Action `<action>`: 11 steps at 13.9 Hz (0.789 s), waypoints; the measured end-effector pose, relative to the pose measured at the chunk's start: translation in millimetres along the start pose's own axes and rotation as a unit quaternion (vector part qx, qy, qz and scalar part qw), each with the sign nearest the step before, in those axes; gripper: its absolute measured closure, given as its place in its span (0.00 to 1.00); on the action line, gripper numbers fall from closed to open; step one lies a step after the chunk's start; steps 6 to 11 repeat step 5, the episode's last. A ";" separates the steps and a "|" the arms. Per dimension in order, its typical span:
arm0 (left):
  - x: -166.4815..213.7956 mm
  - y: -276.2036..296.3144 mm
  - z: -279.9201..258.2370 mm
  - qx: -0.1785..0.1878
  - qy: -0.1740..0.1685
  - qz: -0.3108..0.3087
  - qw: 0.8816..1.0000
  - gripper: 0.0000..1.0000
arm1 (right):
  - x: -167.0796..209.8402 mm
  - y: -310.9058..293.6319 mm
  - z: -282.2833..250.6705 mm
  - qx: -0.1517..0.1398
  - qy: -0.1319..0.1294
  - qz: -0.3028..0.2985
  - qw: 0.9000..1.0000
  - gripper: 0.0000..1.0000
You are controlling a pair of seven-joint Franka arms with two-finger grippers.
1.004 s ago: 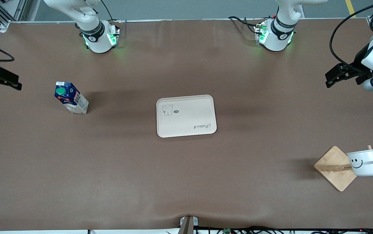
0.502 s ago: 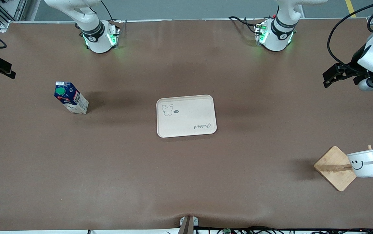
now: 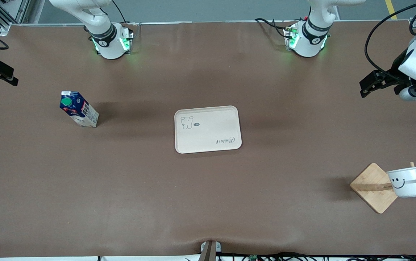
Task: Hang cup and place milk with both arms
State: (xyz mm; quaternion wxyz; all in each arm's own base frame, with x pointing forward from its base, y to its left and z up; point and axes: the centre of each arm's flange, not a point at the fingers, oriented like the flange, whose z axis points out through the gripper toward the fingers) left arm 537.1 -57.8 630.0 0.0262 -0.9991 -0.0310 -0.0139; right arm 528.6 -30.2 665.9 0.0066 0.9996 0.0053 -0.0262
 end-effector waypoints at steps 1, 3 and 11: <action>0.1 -1.3 -4.7 -0.001 0.004 -0.001 1.000 0.00 | 0.1 -1.4 -0.1 0.000 0.000 -0.001 1.000 0.00; -1.7 -4.8 -14.3 -0.001 0.005 -0.004 1.000 0.00 | 0.0 3.3 -0.2 0.000 0.001 0.003 1.000 0.00; -5.2 -6.3 -18.5 0.000 -0.001 -0.004 1.000 0.00 | -0.1 7.5 -0.3 0.000 0.002 0.007 1.000 0.00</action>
